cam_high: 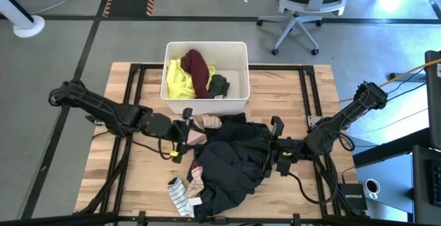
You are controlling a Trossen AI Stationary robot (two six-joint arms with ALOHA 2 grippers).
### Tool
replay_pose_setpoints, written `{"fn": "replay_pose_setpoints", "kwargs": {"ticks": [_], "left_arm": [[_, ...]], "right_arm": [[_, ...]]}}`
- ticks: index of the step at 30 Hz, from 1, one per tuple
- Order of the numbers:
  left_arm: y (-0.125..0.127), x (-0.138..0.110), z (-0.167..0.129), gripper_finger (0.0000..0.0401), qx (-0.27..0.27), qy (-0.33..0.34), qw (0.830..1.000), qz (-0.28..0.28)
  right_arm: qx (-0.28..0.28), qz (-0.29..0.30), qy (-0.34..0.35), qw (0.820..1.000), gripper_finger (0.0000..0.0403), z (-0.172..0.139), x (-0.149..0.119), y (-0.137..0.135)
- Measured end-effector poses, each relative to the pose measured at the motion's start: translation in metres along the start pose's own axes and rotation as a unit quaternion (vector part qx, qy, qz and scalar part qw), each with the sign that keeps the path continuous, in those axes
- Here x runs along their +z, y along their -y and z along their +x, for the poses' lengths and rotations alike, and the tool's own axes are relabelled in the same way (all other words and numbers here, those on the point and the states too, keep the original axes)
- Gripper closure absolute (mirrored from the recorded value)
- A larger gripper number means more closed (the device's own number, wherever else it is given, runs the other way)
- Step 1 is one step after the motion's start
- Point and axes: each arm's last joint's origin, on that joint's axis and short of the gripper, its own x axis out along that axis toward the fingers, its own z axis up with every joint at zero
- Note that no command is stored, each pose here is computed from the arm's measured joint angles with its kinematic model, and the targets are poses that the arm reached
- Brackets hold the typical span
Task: Sort clothes
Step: Put the red sock into the white laundry organizer
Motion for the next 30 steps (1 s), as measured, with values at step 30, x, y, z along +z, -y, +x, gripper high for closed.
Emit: {"fn": "replay_pose_setpoints", "kwargs": {"ticks": [30], "left_arm": [[0.038, -0.08, 0.033, 0.0193, -0.19, -0.124, 0.972, -0.061]], "right_arm": [[-0.002, -0.003, -0.006, 1.0, 0.037, 0.002, -0.003, 0.001]]}}
